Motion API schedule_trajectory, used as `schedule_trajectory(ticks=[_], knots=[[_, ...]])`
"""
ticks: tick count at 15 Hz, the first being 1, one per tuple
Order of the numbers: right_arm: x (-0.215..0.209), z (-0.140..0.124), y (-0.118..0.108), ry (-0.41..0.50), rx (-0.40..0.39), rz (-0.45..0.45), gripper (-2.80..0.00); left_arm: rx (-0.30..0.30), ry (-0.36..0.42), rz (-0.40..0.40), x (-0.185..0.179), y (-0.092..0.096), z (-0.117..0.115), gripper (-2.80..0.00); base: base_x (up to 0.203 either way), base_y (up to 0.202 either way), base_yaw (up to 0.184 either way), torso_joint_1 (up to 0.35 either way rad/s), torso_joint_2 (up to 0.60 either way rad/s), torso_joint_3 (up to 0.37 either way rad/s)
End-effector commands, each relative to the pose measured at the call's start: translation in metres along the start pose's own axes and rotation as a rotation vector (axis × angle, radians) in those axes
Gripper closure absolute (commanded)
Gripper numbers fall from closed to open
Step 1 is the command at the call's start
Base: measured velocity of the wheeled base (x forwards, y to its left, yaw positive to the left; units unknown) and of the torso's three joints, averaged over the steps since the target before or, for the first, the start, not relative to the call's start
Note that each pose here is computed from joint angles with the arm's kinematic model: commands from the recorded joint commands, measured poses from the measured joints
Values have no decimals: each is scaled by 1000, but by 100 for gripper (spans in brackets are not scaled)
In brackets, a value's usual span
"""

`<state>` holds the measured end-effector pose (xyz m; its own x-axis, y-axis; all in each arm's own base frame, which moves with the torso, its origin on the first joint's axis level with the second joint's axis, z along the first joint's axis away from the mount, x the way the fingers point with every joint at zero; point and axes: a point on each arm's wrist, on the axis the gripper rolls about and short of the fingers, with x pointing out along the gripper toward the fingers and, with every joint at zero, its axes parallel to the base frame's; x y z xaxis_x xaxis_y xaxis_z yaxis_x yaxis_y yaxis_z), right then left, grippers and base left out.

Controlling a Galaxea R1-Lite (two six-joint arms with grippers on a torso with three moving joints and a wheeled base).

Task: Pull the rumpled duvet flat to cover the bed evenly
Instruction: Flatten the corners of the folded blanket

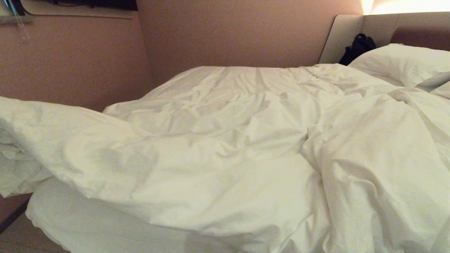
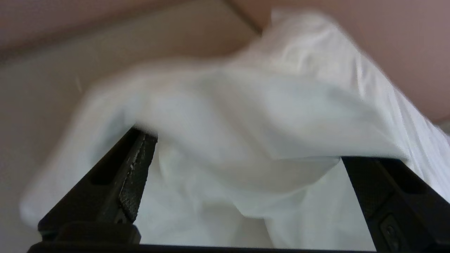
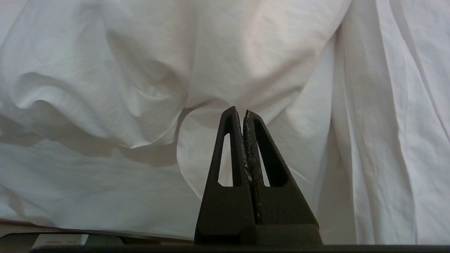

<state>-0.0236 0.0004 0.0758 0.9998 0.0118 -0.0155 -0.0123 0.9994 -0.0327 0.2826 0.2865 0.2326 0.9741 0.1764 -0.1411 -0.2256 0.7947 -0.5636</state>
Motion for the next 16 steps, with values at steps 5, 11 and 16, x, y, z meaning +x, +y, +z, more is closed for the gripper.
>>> schedule_trajectory(ticks=[5,11,16], knots=[[0,0,0,0,-1,0,0,8,219,37,-26,15,-73,-280,0,0,0,0,0,0],[0,0,0,-2,-1,0,0,240,268,58,-30,27,-90,-280,0,0,0,0,0,0],[0,0,0,0,-1,0,0,270,265,156,-47,45,-81,-280,0,0,0,0,0,0]])
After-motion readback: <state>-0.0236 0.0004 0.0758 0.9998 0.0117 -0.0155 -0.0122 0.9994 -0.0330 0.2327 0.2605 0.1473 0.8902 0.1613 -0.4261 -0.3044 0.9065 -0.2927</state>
